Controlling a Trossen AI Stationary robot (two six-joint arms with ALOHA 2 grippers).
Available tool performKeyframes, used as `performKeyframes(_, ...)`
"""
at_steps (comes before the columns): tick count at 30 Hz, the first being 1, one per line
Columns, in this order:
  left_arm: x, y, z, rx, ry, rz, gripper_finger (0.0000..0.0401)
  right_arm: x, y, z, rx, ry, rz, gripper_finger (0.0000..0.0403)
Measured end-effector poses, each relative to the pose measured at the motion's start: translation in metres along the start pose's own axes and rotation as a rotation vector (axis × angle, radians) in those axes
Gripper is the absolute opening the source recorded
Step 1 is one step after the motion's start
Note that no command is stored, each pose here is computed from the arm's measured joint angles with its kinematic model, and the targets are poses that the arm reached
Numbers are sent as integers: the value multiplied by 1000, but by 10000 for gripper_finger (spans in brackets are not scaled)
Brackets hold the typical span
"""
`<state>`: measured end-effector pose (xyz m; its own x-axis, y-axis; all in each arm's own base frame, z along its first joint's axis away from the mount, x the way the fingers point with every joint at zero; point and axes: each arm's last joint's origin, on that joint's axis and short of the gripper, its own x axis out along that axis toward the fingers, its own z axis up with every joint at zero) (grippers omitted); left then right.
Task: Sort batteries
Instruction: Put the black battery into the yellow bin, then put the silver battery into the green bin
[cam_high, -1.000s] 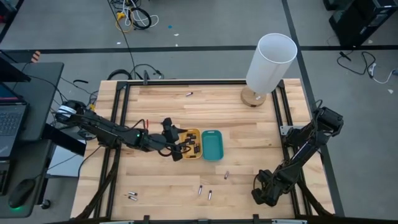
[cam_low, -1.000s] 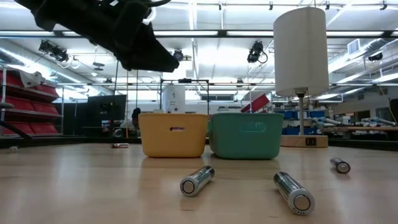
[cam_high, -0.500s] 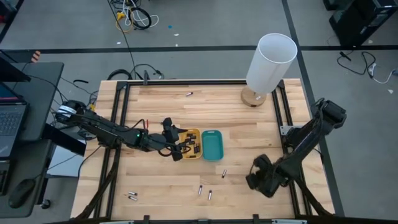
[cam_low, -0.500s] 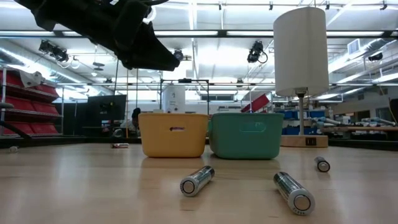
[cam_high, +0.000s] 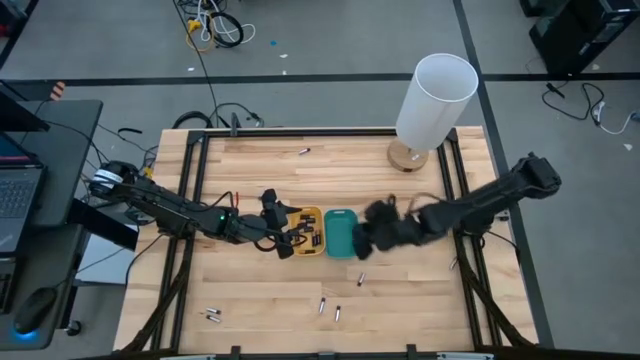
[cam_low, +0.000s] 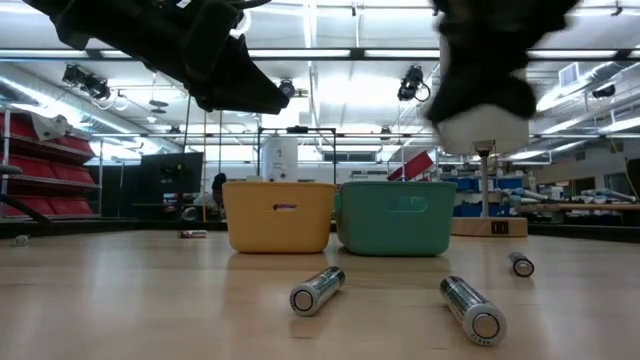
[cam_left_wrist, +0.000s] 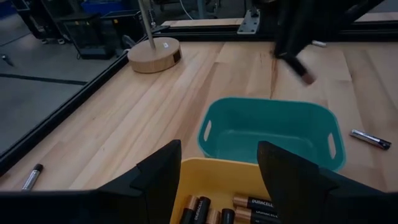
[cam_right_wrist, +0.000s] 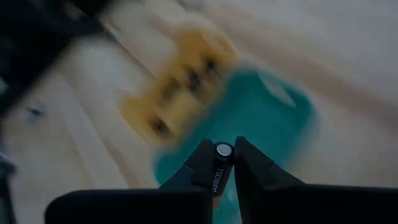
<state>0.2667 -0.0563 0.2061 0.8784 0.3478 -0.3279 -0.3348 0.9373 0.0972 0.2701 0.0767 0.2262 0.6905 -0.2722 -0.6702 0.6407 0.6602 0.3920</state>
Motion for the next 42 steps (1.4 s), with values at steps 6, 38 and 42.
performKeyframes(6, 0, 2, 0, -17, -4, 53, 227, 40, 12, 41, -110, -177, 213, 32)
performKeyframes(38, 28, 54, -5, -71, 115, 63, 227, 98, 7, 42, -365, -283, 234, 141)
performKeyframes(42, 41, 96, -1, -111, 146, 69, 227, 70, 20, 32, -405, -326, 157, 137)
